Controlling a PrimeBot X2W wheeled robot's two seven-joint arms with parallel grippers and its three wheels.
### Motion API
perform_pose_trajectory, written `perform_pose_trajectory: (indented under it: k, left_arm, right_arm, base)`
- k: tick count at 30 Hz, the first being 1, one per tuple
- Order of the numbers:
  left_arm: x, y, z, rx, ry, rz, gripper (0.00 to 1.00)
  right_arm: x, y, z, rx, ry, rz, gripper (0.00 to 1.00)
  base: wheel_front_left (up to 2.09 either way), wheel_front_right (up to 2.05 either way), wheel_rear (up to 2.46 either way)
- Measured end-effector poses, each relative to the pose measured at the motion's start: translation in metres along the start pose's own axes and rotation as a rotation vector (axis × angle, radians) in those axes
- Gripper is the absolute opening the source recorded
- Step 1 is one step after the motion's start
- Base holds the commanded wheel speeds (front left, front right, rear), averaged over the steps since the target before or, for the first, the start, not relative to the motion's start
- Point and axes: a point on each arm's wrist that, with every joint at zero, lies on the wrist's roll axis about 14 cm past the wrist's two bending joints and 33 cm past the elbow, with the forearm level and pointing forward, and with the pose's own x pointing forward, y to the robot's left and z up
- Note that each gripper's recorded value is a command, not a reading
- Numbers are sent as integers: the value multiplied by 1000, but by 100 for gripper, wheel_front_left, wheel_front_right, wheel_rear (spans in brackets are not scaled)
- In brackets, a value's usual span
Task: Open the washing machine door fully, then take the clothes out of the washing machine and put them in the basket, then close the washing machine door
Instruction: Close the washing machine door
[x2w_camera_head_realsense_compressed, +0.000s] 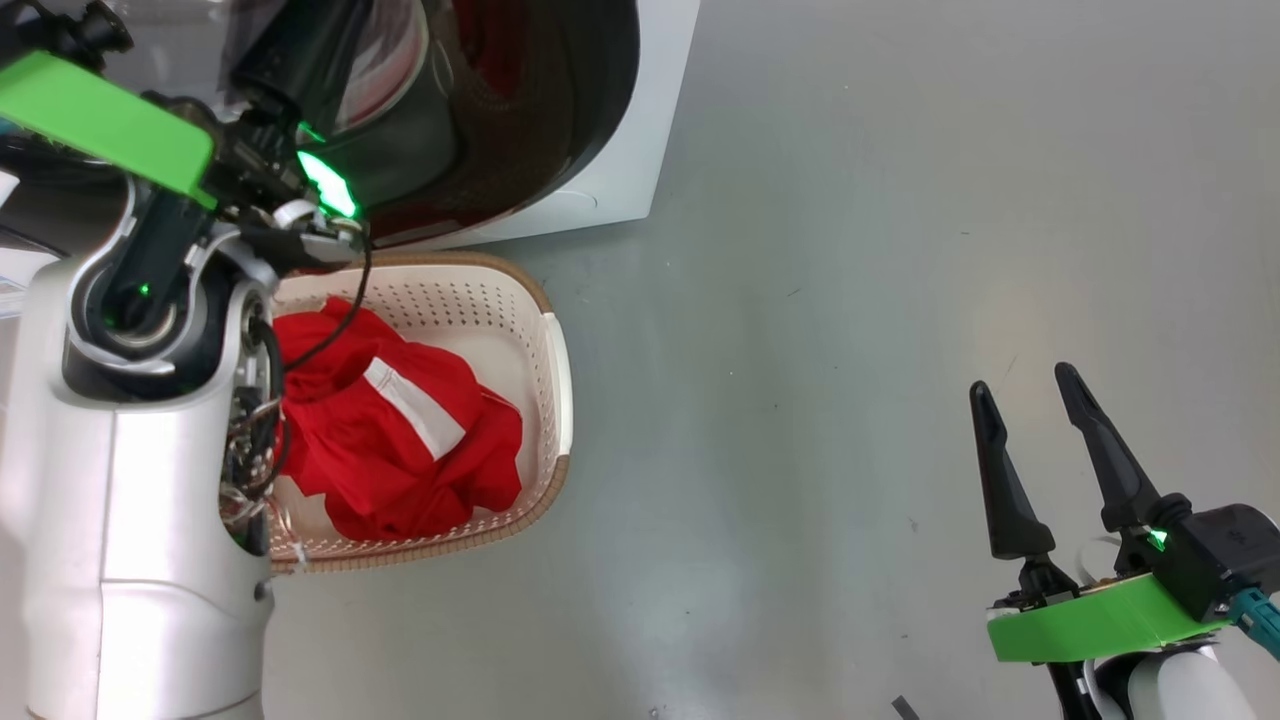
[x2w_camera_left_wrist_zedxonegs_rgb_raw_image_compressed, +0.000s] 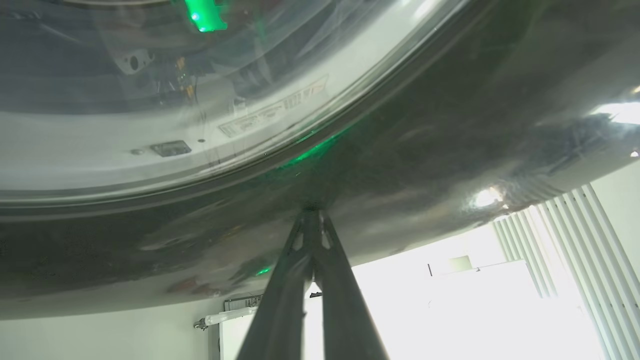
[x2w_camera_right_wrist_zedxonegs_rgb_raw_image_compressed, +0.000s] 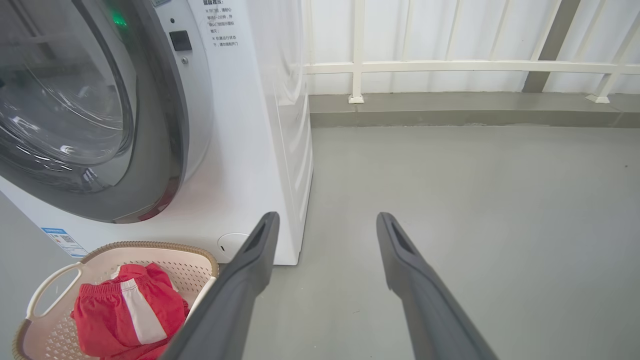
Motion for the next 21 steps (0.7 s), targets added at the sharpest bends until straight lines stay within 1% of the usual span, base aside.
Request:
perform_pose_trajectory:
  k: [7,10,12,14,15,16,17,18,21]
  left_arm:
    - [1,-2,-1,8,5,-6,0]
    - [0,-9,-5,38,14,-21,0]
    - [-5,-17,-11,80,26,-40,0]
    - [-12,-14,-14,110,26,-29,0]
    - [-16,-12,-15,131,17,-19,7]
    - [-21,-11,-15,154,9,-12,39]
    - [-25,-11,-14,179,1,-4,61]
    - [-30,-11,-14,203,-9,0,100]
    - [-44,-11,-11,302,-52,27,100]
  right_arm:
    - [3,1,4,0,-12,4,100]
    - [3,2,5,2,-15,7,100]
    - [3,5,6,5,-21,15,100]
    - [4,7,8,8,-26,23,100]
    - [5,8,9,9,-29,26,100]
    - [5,10,9,10,-31,30,100]
    - [5,11,10,11,-33,34,100]
    - [6,12,11,13,-36,38,100]
    - [6,17,14,18,-46,51,100]
  base:
    - [0,0,0]
    - [0,0,0]
    - [0,0,0]
    - [0,0,0]
    - [0,0,0]
    - [0,0,0]
    - [0,0,0]
    - [0,0,0]
    - [0,0,0]
